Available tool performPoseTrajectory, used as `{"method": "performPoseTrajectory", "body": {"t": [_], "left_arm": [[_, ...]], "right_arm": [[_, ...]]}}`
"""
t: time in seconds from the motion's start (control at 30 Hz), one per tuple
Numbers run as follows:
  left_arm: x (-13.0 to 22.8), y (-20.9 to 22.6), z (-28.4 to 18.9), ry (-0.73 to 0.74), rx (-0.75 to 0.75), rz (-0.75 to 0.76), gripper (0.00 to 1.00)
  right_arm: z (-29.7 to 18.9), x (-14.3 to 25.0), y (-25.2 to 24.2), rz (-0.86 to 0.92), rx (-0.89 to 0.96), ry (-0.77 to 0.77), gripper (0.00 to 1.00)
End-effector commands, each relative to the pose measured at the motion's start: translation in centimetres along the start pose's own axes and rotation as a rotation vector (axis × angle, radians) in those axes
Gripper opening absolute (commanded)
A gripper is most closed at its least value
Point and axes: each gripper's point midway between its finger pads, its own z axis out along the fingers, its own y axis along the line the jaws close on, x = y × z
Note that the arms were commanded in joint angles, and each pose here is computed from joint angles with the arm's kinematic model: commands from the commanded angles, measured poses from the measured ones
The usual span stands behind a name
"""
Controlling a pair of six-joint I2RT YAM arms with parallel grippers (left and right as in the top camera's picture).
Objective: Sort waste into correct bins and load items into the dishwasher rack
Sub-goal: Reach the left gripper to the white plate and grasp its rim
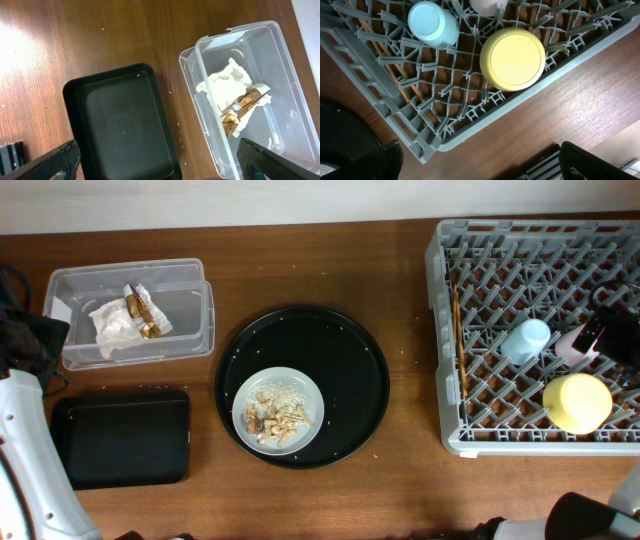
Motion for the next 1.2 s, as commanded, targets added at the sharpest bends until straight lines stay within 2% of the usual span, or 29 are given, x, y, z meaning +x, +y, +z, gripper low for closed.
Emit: {"method": "performPoseTrajectory", "body": {"t": [0.0, 0.1, 0.2, 0.23, 0.3, 0.37, 0.43, 0.5, 0.57, 0.67, 0.77, 0.8, 0.83, 0.9, 1.0, 1.03, 1.17], "left_arm": [[-0.3, 0.1, -0.1, -0.013, -0.003, -0.006, 0.99], [-0.3, -0.7, -0.1, -0.004, 0.036, -0.014, 0.99], [8.4, -4.0, -2.7, 0.469, 0.272, 0.018, 0.99], [9.5, -4.2, -3.3, 0.508, 0.284, 0.051, 0.99], [12.9, -6.0, -5.1, 0.531, 0.383, 0.325, 0.99], [18.3, -8.3, -7.9, 0.509, 0.465, 0.617, 0.99], [21.7, -9.4, -9.3, 0.467, 0.501, 0.753, 0.99], [26.9, -10.6, -10.3, 0.427, 0.544, 0.919, 0.99], [31.7, -11.0, -9.9, 0.44, 0.536, 1.036, 0.99], [38.9, -10.3, -6.5, 0.516, 0.415, 1.187, 0.99], [43.5, -9.1, -3.8, 0.554, 0.316, 1.289, 0.98], [45.0, -9.0, -3.0, 0.556, 0.301, 1.316, 0.92], [46.2, -8.9, -1.4, 0.511, 0.237, 1.295, 0.91], [47.3, -8.6, 1.0, 0.43, 0.158, 1.31, 0.91], [48.9, -8.0, 3.2, 0.428, 0.111, 1.339, 0.89], [49.2, -7.9, 3.9, 0.423, 0.095, 1.343, 0.84], [49.2, -8.2, 4.7, 0.374, 0.074, 1.313, 0.75]], "right_arm": [[0.3, -0.1, -0.3, 0.019, 0.011, 0.006, 0.98], [0.3, -0.1, -0.3, 0.019, 0.011, 0.006, 0.98], [0.3, -0.1, -0.3, 0.019, 0.011, 0.006, 0.98], [0.3, -0.1, -0.4, 0.019, 0.012, 0.006, 0.98], [0.3, -0.1, -0.3, 0.019, 0.011, 0.006, 0.98], [0.3, -0.1, -0.4, 0.019, 0.012, 0.006, 0.98], [0.3, -0.1, -0.3, 0.019, 0.011, 0.006, 0.98], [0.3, -0.1, -0.4, 0.019, 0.012, 0.006, 0.98], [0.3, -0.1, -0.4, 0.019, 0.012, 0.006, 0.98], [0.3, -0.1, -0.4, 0.019, 0.012, 0.006, 0.98], [0.3, -0.1, -0.4, 0.019, 0.012, 0.006, 0.98], [0.3, -0.1, -0.4, 0.019, 0.012, 0.006, 0.98], [0.3, -0.1, -0.3, 0.019, 0.011, 0.006, 0.98], [0.3, -0.1, -0.3, 0.019, 0.011, 0.006, 0.98], [0.3, -0.1, -0.3, 0.019, 0.011, 0.006, 0.98], [0.3, -0.1, -0.3, 0.019, 0.011, 0.006, 0.98], [0.3, -0.1, -0.4, 0.018, 0.012, 0.006, 0.98]]}}
